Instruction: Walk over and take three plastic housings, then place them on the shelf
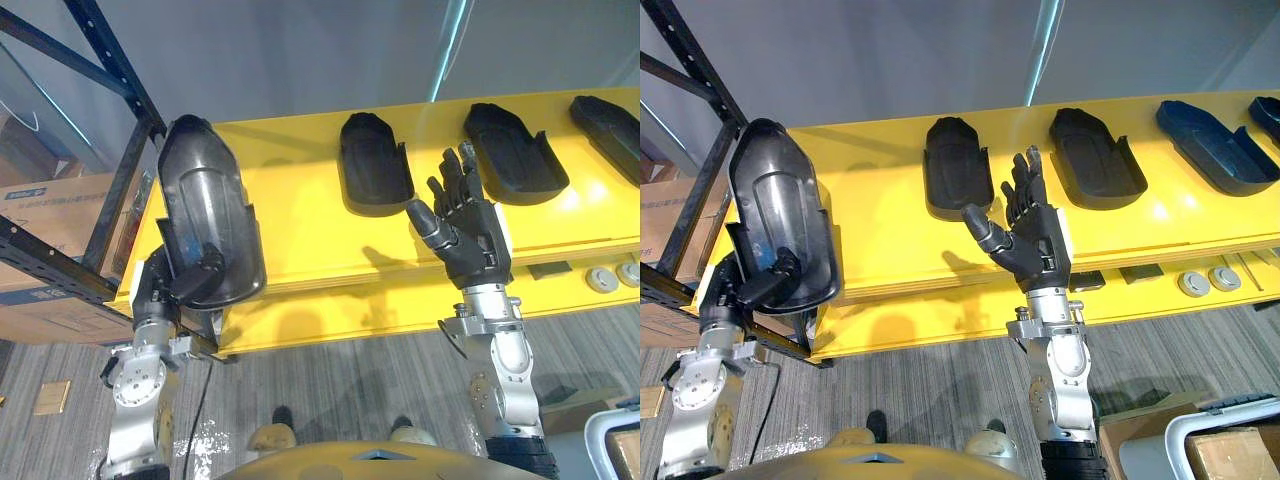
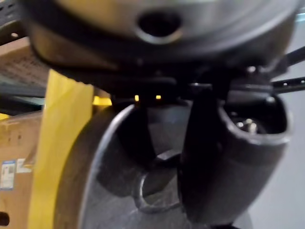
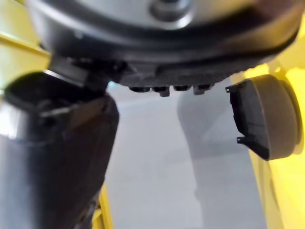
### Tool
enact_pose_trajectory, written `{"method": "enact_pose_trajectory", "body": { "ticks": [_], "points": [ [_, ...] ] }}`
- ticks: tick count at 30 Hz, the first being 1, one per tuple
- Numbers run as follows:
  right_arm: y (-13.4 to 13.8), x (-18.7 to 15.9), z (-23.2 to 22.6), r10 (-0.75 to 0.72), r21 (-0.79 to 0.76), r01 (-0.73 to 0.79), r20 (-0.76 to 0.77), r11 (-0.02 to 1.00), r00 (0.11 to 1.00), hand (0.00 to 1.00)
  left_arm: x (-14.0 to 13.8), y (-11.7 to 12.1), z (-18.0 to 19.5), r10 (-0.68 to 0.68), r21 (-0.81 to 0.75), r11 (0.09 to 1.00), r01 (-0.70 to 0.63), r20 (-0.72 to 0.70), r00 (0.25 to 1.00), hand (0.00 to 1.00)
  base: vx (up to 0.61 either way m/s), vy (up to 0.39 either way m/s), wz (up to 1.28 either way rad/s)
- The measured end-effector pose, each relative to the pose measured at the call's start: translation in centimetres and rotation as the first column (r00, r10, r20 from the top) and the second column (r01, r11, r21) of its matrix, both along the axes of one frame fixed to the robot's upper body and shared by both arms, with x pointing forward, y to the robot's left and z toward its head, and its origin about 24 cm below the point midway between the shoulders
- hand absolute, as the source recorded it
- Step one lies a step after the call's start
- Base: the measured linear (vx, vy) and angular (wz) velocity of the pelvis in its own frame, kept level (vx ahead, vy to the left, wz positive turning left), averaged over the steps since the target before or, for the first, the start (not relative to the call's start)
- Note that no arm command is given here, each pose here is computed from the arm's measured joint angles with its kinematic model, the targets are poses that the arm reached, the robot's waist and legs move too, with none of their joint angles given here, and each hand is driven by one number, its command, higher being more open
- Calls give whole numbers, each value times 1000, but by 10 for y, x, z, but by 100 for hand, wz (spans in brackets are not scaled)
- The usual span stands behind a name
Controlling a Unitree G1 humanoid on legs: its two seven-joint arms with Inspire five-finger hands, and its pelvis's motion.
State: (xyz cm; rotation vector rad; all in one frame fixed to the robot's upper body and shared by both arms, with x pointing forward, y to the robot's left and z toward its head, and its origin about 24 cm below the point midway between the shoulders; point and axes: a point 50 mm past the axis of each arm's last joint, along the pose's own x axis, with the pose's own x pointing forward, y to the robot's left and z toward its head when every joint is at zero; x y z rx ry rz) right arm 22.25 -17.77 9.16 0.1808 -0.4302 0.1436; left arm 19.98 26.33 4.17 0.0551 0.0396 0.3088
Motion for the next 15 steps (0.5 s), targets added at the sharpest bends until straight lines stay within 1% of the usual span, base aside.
{"method": "enact_pose_trajectory", "body": {
  "ticks": [2, 8, 11, 15],
  "points": [
    [3, 0, 0, 30, -17, -30, -2, 999, 1000, 100, 7, 6, -2, -14, 12, 1000, 14, -18, 1000, 0, -23, 3, -4],
    [11, 0, -1, 129, -86, -130, -15, 988, 992, 100, 26, 14, -11, -58, -10, 998, 57, -65, 996, 0, -43, 0, -3],
    [15, 0, -2, 169, -98, -171, -33, 980, 985, 100, 33, 27, -15, -71, -10, 997, 70, -111, 991, 0, -22, -3, -1],
    [23, 1, -5, 232, -123, -238, -66, 963, 971, 100, 48, 49, -9, -63, 21, 997, 68, -163, 985, 0, -9, 0, 0]
  ]
}}
